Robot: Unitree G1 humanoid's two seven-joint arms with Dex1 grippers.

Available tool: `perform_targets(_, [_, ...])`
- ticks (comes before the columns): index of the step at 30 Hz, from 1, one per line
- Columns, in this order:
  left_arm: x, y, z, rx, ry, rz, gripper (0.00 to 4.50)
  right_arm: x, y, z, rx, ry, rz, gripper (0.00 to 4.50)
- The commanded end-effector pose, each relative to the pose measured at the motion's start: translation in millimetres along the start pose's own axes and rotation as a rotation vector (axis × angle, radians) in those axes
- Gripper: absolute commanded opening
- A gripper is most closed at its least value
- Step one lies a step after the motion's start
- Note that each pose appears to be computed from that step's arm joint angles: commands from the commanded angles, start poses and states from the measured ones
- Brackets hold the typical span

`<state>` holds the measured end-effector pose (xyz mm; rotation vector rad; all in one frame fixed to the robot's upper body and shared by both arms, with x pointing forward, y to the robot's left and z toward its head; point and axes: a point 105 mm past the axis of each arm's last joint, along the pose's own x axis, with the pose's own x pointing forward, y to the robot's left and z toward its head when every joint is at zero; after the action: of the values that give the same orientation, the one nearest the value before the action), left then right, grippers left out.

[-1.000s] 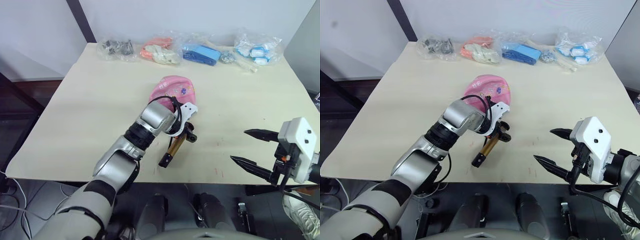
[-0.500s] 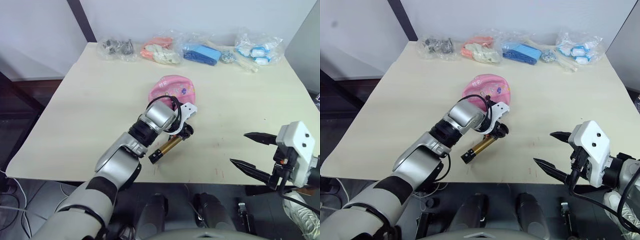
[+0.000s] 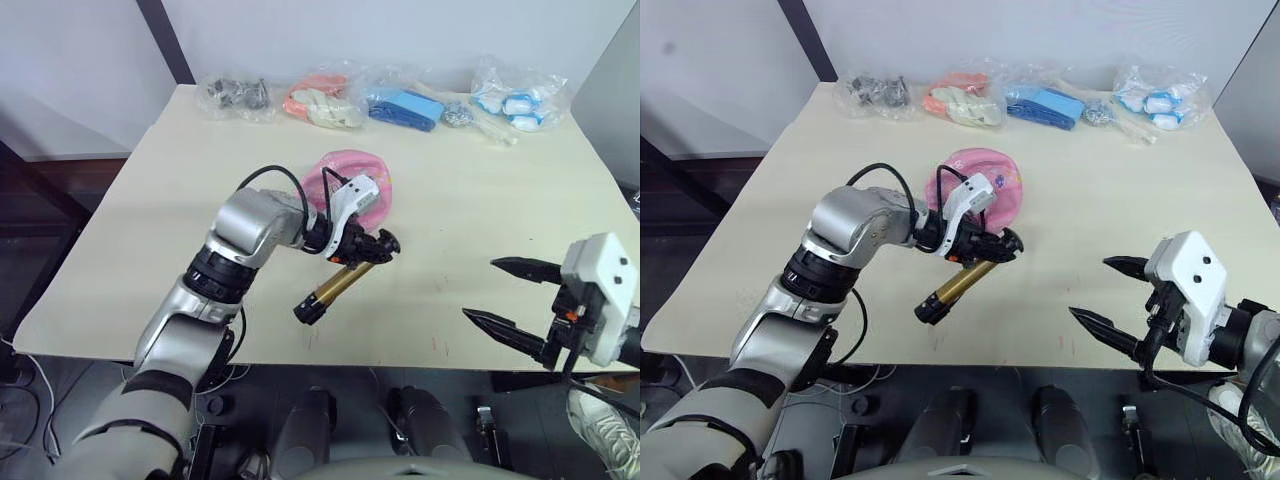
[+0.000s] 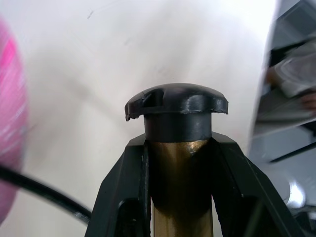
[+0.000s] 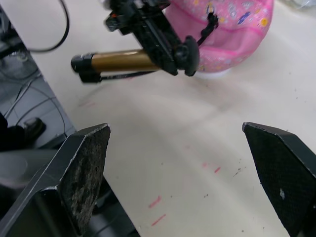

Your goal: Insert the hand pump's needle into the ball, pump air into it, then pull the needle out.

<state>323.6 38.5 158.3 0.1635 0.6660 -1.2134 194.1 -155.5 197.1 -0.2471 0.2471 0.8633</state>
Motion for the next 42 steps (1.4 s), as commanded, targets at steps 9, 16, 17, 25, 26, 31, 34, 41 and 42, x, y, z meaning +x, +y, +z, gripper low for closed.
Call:
perform_targets(9, [2.0, -32.5, 53.0, 0.229, -0.649, -0.202, 1.08, -13.0, -13.6, 27.8, 0.007, -0.065, -0.086, 4.5])
perform_targets(16, [20.6, -42.1, 49.4, 0.334, -0.843, -0.244, 1.08, -14.5, -23.0, 38.5, 0.03, -0.094, -0.142, 4.5])
perform_targets(17, [24.0, -43.3, 47.5, 0.357, -0.861, -0.242, 1.08, -12.9, -24.6, 41.0, 0.034, -0.106, -0.15, 4.5])
perform_targets(25, [42.3, -41.9, 28.9, 0.433, -0.952, -0.259, 1.08, 12.9, -33.2, 43.8, 0.104, -0.145, -0.172, 4.5])
perform_targets(26, [45.3, -41.3, 26.5, 0.444, -0.971, -0.249, 1.08, 20.6, -32.8, 41.6, 0.119, -0.151, -0.164, 4.5])
perform_targets(31, [52.1, -41.9, 16.4, 0.498, -1.033, -0.23, 1.08, 47.5, -28.3, 35.4, 0.143, -0.167, -0.139, 4.5])
perform_targets(34, [54.0, -38.2, 13.3, 0.487, -1.06, -0.204, 1.08, 58.3, -22.8, 32.7, 0.151, -0.17, -0.11, 4.5])
perform_targets(41, [59.2, -36.4, 7.0, 0.492, -1.061, -0.177, 1.08, 70.2, -23.5, 29.6, 0.166, -0.182, -0.102, 4.5])
perform_targets(42, [59.8, -36.0, 6.2, 0.494, -1.058, -0.173, 1.08, 71.7, -23.1, 28.3, 0.169, -0.181, -0.099, 4.5])
